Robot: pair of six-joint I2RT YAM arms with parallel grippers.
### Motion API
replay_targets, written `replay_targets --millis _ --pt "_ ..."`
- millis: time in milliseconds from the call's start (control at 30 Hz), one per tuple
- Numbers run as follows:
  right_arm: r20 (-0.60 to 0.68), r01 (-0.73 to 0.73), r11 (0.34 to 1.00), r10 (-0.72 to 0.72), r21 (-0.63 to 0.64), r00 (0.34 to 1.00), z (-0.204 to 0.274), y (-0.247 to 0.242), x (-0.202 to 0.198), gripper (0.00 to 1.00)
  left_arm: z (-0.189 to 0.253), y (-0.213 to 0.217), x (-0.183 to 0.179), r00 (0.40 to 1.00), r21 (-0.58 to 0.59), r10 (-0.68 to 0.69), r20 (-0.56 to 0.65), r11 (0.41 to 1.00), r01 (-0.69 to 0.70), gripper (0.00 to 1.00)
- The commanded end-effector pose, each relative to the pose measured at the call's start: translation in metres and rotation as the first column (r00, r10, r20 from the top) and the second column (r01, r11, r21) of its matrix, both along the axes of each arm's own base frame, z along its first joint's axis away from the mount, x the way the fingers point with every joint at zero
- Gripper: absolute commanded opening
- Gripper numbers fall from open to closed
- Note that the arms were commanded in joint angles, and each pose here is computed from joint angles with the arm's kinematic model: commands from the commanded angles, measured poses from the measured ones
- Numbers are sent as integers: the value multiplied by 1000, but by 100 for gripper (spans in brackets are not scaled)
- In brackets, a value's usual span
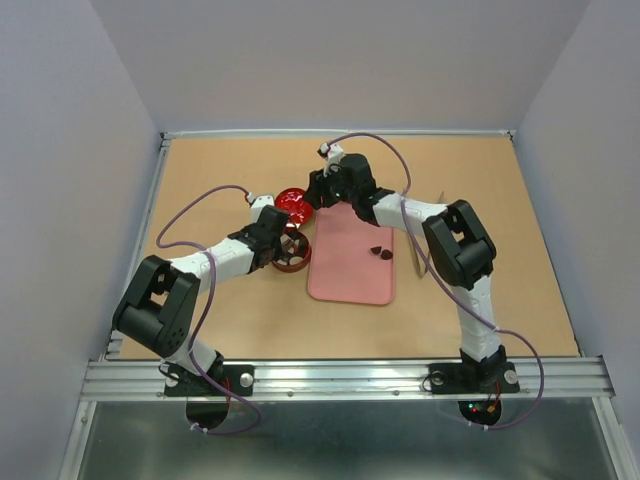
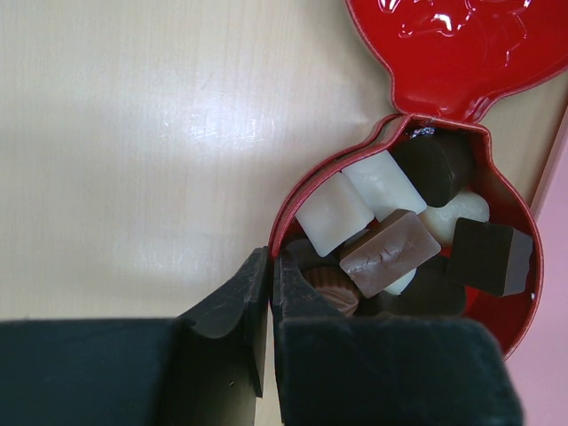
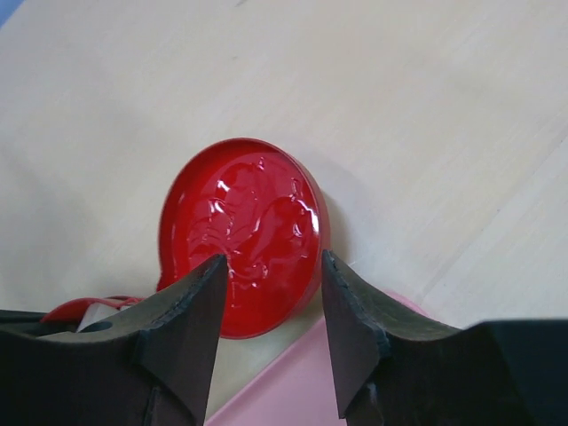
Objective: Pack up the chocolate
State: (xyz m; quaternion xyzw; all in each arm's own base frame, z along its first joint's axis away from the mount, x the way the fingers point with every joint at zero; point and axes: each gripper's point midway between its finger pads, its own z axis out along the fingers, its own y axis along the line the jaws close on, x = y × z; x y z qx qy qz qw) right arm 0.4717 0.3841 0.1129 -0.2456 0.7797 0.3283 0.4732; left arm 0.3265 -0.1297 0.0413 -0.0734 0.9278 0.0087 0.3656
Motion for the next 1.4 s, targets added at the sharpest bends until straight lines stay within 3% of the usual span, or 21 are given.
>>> replay_targets --millis 0,367,467,667,833,1200,1367 --pt "59 25 1000 -23 -18 998 7 4 19 51 8 -4 7 1000 -11 -13 11 1000 13 1" --pt "52 51 995 -47 -85 998 -18 2 27 47 8 -5 7 1000 -13 -20 6 1000 20 0" --pt "52 48 994 -43 -97 998 -22 3 27 38 8 -6 7 1000 -12 -22 4 1000 22 0" --pt "46 27 994 -22 -103 999 -27 5 24 30 8 -8 10 1000 -12 -26 3 1000 26 0" --pt "55 33 993 -26 -117 998 -29 6 23 29 8 -10 11 1000 -18 -29 1 999 29 0" --pt "110 85 982 -67 -170 992 -29 6 19 20 1 -15 19 999 -10 -42 -23 999 41 0" --pt "176 133 983 -110 -123 978 -9 2 16 20 -1 -17 23 998 -13 -42 -35 999 42 0"
